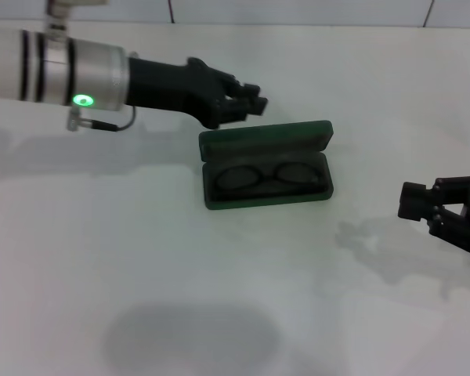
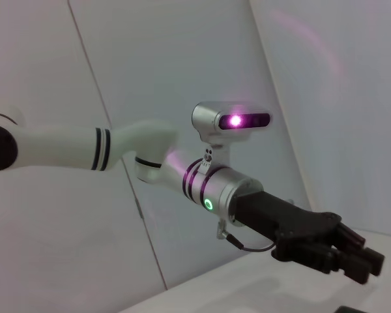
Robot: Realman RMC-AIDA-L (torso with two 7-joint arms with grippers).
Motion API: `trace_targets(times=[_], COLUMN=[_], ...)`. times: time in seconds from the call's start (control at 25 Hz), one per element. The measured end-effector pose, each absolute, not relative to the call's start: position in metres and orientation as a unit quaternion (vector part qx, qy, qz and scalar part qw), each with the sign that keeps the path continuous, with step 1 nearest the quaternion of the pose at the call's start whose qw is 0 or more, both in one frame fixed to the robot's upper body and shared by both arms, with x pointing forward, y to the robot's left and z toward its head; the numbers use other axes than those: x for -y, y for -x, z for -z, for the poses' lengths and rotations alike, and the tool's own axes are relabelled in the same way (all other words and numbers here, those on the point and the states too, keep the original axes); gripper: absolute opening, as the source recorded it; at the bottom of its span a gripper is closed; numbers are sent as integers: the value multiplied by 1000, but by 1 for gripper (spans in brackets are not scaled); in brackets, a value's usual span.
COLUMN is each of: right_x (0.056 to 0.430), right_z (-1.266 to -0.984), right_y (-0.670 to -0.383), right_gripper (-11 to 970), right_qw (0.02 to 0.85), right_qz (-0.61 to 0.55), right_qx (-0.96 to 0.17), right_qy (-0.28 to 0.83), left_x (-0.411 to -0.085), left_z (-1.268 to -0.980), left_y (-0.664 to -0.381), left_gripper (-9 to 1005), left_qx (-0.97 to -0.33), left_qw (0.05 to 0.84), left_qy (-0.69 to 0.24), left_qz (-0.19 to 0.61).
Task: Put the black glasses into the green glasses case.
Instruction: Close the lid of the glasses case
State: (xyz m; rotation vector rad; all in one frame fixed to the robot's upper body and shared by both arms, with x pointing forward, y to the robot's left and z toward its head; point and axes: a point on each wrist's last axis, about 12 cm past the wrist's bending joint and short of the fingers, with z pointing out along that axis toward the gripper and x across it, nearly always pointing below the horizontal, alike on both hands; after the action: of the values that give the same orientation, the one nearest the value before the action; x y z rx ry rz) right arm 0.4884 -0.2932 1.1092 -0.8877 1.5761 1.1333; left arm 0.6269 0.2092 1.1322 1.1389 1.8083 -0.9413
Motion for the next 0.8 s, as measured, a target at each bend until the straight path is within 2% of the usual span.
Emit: trace_targets(times=[0.36, 0.8], right_x=[290, 293], right_z=[-1100, -1098], right_y=[-494, -495], right_gripper=[156, 158], right_qw=[487, 487], right_qz=[-458, -456], right_qx=[-651, -654], right_qy=[360, 355], left_x=[-176, -171], left_z=[-1099, -1094], left_y=[-623, -616], left_gripper=[212, 193], left_qx=[-754, -756], left_qw=[369, 360], left_qy=[-432, -428], left_qz=[328, 340])
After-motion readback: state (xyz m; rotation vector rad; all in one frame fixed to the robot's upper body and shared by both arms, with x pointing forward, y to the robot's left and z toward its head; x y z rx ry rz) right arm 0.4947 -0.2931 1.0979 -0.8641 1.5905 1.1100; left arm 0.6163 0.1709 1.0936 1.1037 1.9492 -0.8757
